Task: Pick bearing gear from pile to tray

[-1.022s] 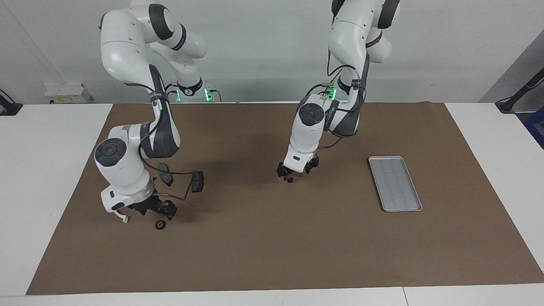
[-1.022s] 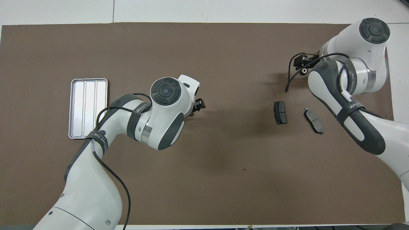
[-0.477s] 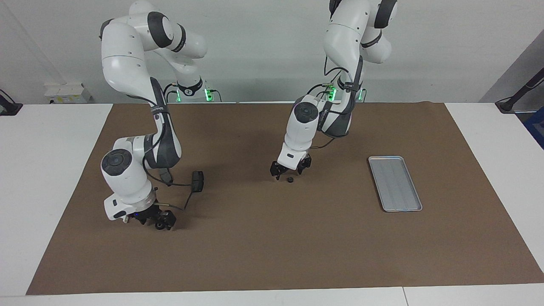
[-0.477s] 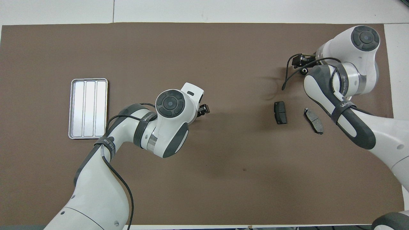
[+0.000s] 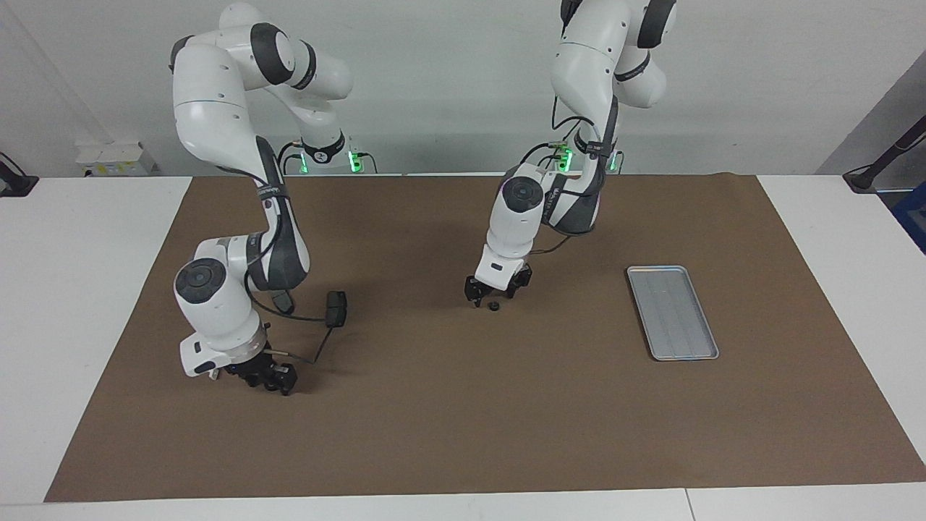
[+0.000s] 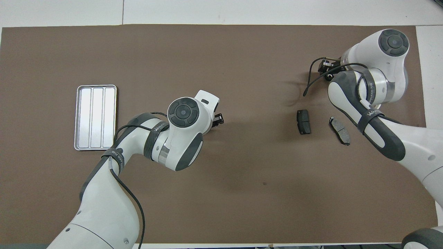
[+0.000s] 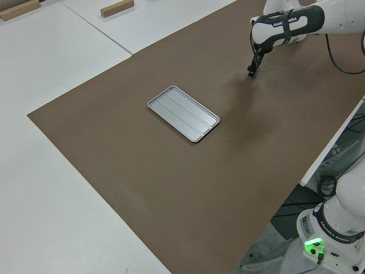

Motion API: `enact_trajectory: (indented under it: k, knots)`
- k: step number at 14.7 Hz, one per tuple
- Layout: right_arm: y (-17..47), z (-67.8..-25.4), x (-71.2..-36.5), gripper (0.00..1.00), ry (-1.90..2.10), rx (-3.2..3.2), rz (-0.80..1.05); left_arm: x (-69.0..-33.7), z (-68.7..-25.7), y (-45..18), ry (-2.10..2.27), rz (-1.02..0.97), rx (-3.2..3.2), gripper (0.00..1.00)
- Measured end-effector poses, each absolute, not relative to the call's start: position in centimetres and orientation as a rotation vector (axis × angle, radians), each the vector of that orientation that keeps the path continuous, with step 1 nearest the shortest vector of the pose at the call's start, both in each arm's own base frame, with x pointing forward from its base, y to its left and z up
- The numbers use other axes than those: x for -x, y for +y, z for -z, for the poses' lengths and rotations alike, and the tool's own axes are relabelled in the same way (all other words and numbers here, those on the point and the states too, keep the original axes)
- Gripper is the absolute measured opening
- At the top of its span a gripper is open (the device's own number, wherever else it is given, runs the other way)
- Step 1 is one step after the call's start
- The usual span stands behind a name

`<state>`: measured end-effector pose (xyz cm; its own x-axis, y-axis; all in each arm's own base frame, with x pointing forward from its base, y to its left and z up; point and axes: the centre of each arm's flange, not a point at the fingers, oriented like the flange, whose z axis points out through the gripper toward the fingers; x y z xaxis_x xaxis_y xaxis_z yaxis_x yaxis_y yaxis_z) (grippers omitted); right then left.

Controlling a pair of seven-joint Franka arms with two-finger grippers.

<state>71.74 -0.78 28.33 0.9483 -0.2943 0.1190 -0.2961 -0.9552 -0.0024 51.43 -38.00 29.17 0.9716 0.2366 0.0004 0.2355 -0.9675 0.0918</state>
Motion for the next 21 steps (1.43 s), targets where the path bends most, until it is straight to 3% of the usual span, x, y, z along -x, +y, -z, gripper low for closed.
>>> enact_trajectory:
  k: [2,3,6,9,12,14,17,19,21]
  knots:
    - [-0.8,-28.6,-71.8,0.40,-0.470,-3.084,-0.191,-51.5,-29.2,-37.9,0.369,-0.019,-3.027,0.74]
    - [-0.8,-28.7,-71.8,0.35,-0.473,-3.084,-0.191,-51.6,-29.3,-37.9,0.379,-0.022,-3.024,0.63]
    - [-0.8,-28.7,-71.8,0.35,-0.473,-3.084,-0.191,-51.7,-29.6,-37.8,0.416,-0.027,-3.016,0.25]
    - [-0.7,-28.8,-71.6,0.35,-0.469,-3.077,-0.146,-52.3,-30.5,-37.6,0.429,-0.007,-3.027,0.22]
    - [0.2,-32.2,-71.3,0.35,-0.436,-3.044,-0.023,-56.6,-36.6,-33.9,0.373,0.093,-3.078,0.22]
    - [2.0,-36.6,-70.5,0.35,-0.398,-3.021,0.038,-59.9,-42.6,-27.5,0.318,0.117,-3.084,0.22]
    - [9.8,-44.0,-67.6,0.35,-0.477,-3.022,0.138,-61.6,-48.8,-14.0,0.151,0.159,-3.086,0.22]
    - [17.8,-47.5,-65.3,0.35,-0.640,-2.995,0.126,-61.8,-49.0,-4.9,0.012,0.192,-3.068,0.22]
    - [26.7,-48.5,-62.8,0.35,-0.830,-2.988,0.072,-60.8,-46.3,1.5,-0.049,0.210,-3.048,0.22]
